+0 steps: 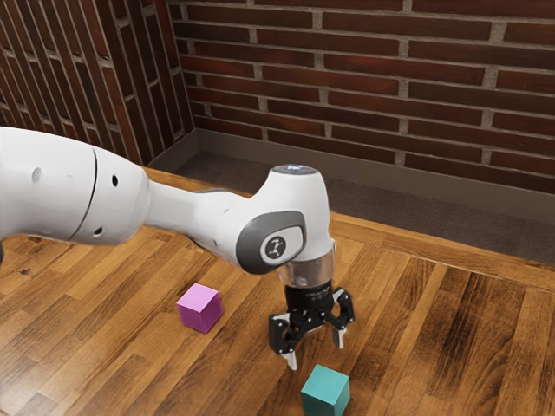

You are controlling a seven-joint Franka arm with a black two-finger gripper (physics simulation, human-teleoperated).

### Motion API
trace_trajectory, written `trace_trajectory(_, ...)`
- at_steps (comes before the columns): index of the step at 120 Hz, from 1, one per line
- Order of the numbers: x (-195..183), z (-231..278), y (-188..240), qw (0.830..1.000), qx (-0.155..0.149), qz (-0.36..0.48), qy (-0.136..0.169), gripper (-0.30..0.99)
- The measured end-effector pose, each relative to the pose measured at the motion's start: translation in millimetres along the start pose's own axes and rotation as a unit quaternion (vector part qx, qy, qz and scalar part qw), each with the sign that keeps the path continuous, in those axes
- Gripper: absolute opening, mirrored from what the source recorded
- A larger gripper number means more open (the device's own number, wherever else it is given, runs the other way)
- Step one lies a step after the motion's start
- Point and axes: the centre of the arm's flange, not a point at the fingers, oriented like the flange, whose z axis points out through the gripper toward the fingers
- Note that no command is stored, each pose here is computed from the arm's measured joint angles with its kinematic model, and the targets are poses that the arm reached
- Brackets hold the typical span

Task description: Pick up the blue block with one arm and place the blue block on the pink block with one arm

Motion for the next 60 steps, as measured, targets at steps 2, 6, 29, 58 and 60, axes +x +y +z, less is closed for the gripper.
trace_trajectory(2,2,-2,0,1.0,-0.002,-0.008,0.0,0.69)
trace_trajectory(6,4,-5,0,1.0,-0.005,-0.023,-0.001,0.69)
trace_trajectory(29,-4,-45,1,0.995,-0.009,0.085,0.055,0.69)
trace_trajectory(58,4,-45,1,0.904,0.019,0.411,0.118,0.69)
trace_trajectory(60,3,-38,-5,0.897,0.019,0.427,0.114,0.69)
